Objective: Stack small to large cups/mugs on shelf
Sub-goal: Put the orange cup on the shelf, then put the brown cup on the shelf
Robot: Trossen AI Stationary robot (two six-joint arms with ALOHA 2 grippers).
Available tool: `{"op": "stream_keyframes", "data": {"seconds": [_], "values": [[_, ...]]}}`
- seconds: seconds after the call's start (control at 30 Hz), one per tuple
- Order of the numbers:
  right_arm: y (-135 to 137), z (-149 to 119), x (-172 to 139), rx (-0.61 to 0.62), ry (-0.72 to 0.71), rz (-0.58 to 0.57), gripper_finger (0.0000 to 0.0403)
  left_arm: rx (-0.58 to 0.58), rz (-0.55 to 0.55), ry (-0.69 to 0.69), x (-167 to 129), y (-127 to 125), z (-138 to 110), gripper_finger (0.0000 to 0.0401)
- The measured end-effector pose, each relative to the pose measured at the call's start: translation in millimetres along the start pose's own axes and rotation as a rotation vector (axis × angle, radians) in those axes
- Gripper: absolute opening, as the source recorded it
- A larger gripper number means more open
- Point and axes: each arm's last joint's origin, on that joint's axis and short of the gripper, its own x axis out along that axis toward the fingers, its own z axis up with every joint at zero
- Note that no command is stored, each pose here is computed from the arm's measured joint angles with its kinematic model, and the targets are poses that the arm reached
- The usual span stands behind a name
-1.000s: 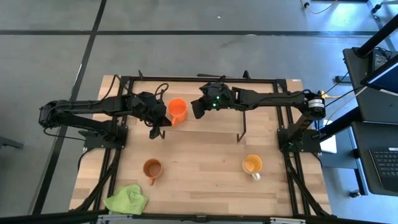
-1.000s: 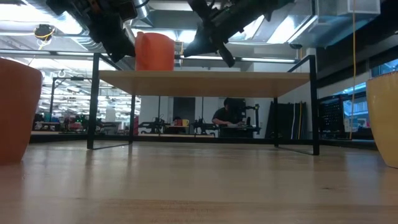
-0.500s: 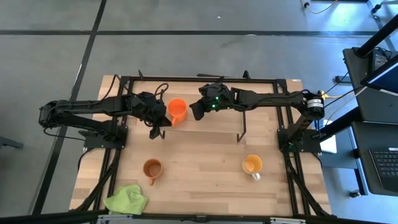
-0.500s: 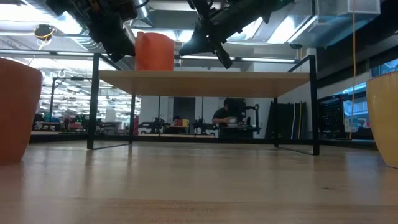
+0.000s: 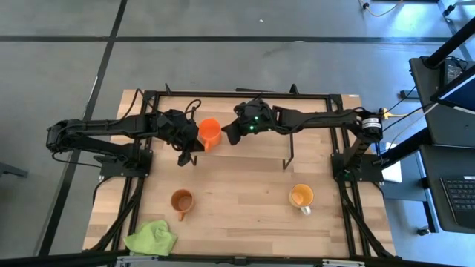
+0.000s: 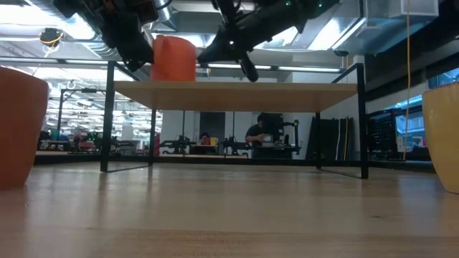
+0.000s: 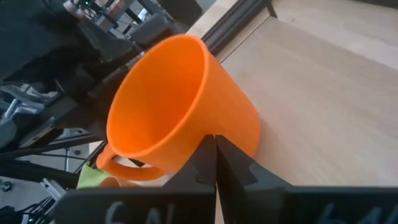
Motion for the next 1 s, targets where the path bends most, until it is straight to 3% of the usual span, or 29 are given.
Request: {"op": "stream_keyframes", "data": {"seconds": [0.53,0.77,0.87,1.0], "values": [[-2,0,3,-0.01,-0.002,0.001,0.0,-0.016,0.015,0.049,-1,0,-5,0.0004],[-8,6,1,-0.037,-0.024,-0.027,0.0,-0.022,0.038,-0.012,-23,-4,-7,0.0004],[-4,17,-3,-0.12,-0.041,-0.027,0.0,-0.041,0.035,-0.046,-38,-8,-10,0.0008],[17,40,-15,-0.358,-0.058,-0.034,0.0001,-0.06,0.02,-0.056,-55,-14,-18,0.0009]]}}
